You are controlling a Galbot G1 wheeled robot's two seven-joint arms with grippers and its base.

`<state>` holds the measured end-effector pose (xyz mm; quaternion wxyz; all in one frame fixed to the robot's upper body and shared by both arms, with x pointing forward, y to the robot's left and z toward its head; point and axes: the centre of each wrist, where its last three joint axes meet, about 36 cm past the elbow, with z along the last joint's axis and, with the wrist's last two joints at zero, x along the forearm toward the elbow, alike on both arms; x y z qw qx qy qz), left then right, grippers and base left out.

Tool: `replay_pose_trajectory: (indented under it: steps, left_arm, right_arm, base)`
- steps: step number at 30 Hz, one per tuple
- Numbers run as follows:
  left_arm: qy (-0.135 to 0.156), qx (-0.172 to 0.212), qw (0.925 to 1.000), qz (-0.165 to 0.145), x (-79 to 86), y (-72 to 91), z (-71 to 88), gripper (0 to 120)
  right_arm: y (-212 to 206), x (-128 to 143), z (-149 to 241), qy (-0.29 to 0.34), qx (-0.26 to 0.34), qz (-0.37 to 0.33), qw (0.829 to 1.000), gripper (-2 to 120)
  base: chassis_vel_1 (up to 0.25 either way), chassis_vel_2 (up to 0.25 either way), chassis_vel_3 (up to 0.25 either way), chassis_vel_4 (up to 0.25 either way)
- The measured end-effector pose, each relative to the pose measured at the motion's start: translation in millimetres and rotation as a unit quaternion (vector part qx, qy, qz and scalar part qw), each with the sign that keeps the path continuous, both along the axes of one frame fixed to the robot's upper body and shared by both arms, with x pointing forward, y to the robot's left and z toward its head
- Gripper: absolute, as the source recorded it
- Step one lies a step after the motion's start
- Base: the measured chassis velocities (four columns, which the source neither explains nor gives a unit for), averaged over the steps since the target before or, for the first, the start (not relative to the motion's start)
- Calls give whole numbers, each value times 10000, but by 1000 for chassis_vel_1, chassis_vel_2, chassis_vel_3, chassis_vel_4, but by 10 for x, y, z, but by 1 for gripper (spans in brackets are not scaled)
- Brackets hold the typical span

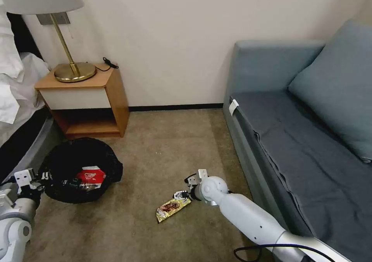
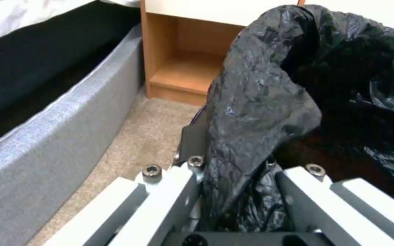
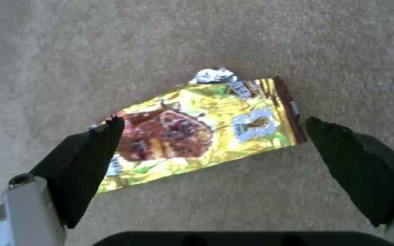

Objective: Pick up the trash bin, then pick up the garbage on the floor and place it into the trash bin.

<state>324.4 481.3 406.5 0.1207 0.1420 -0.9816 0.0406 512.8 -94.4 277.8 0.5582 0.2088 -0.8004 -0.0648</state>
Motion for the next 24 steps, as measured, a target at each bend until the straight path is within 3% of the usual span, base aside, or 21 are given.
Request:
replay_pose_trajectory:
  steps: [24]
  left_arm:
    - [60,17,10000,22,-12,-26,-57,4]
  right_arm:
    - [-56,34,-358,-108,-169,-74,9998,100]
  base:
    - [0,0,0,0]
